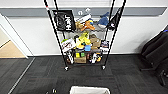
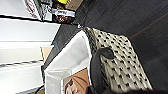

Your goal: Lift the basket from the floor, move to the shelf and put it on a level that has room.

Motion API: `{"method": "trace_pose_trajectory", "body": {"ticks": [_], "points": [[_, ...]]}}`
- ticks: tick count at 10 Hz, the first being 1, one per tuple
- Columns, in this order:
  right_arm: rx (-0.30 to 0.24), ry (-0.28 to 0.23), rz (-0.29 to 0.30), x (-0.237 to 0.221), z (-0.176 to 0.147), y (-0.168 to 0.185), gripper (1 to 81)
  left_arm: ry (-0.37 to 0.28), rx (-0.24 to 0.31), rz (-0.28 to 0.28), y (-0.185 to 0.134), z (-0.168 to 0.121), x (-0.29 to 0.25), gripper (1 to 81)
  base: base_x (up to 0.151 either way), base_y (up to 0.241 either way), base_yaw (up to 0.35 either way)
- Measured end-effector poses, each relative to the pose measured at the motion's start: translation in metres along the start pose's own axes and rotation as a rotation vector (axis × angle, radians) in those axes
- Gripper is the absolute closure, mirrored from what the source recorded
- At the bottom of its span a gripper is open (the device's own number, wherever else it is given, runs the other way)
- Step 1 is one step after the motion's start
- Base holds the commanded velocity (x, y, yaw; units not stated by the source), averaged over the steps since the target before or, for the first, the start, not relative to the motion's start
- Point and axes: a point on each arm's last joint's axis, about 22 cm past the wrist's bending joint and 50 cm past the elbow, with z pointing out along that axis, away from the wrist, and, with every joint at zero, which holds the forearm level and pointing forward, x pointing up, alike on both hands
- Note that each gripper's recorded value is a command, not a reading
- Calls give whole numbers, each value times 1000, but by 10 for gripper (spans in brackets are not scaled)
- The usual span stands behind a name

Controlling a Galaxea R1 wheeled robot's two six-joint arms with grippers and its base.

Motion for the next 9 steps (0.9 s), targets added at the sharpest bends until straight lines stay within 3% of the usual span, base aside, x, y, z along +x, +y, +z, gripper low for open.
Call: {"method": "trace_pose_trajectory", "body": {"ticks": [5, 9], "points": [[44, 8, -36, -22, -32, -47, 811, 23, -19, 42, 50, -35, -16, 811, 0, 0, 0], [125, 1, -69, -47, -42, -103, 811, 34, -54, 78, 94, -53, -32, 811, 0, 0, 0]]}}
